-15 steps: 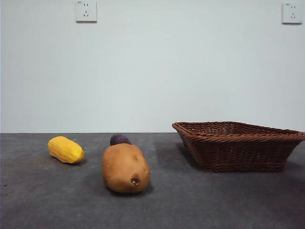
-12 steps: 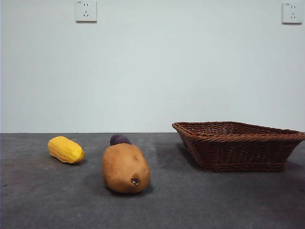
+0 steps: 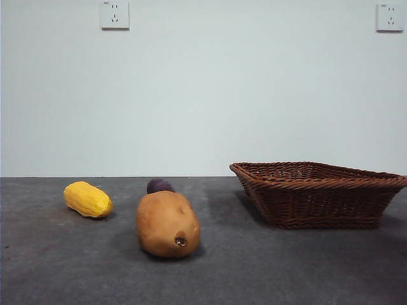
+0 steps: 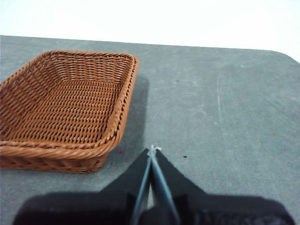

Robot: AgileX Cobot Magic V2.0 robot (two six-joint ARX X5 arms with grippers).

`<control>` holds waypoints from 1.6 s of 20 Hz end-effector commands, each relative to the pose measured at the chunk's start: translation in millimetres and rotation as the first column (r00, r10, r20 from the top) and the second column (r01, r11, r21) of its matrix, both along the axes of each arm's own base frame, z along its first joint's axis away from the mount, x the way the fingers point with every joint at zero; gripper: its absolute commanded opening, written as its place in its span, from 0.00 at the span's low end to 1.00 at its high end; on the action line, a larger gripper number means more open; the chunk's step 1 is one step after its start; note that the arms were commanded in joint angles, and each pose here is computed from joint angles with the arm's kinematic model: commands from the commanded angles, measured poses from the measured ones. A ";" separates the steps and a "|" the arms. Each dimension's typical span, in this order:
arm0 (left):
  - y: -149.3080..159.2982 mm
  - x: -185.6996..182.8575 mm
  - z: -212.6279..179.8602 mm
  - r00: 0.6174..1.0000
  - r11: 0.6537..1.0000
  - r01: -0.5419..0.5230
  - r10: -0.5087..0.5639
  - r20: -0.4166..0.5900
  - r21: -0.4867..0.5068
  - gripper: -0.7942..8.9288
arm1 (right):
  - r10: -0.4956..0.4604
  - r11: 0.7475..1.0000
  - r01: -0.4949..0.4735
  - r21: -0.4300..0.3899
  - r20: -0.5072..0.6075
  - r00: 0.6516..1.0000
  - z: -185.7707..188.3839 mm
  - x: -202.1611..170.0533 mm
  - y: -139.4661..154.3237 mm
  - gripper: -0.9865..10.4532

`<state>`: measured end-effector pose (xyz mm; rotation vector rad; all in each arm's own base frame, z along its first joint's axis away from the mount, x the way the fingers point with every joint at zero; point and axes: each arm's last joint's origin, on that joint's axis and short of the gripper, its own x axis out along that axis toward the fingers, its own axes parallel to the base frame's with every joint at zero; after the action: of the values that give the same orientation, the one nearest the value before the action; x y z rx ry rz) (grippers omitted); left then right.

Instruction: Help me put the vegetables on the table into the basket

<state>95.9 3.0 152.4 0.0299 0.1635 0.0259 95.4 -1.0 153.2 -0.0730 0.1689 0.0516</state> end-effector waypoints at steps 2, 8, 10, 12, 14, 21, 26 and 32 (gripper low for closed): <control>0.3 0.6 -2.9 1.000 1.000 -0.001 0.001 -0.004 -0.005 0.08 | -0.006 0.998 0.007 0.059 -0.006 1.000 -2.5 0.4 0.1 0.09; 0.2 0.6 -3.0 1.000 1.000 -0.001 0.001 -0.005 -0.009 0.08 | -0.027 0.983 0.029 0.179 -0.016 1.000 -2.6 0.4 0.1 0.09; 0.0 0.6 -3.2 1.000 0.999 0.003 -0.003 -0.007 -0.036 0.08 | -0.037 0.962 0.042 0.268 -0.023 0.999 -2.6 0.4 0.2 0.09; -0.5 0.7 -3.3 1.000 0.998 0.015 -0.016 -0.007 -0.059 0.08 | -0.044 0.949 0.051 0.310 -0.028 0.999 -2.7 0.4 0.2 0.08; -0.9 0.7 -3.0 1.000 0.997 0.026 -0.026 -0.007 -0.078 0.08 | -0.049 0.938 0.057 0.342 -0.033 0.998 -2.7 0.5 0.2 0.08; -3.9 -0.8 7.7 0.992 0.986 0.125 -0.123 0.020 -0.107 0.08 | -0.051 0.931 0.082 0.356 -0.097 0.994 0.3 -3.2 0.4 0.08; -4.3 -1.5 21.5 0.991 0.977 0.132 -0.126 0.043 -0.170 0.08 | -0.050 0.927 0.095 0.362 -0.130 0.990 5.4 -6.0 0.5 0.08; -4.2 2.6 37.5 0.992 0.971 0.126 -0.124 0.023 -0.203 0.08 | -0.052 0.887 0.110 0.448 -0.141 0.989 15.5 -5.8 0.9 0.08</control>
<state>98.5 -1.4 188.6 -0.1550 0.1625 -0.1173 89.7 -0.3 166.2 0.3838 0.2945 0.0092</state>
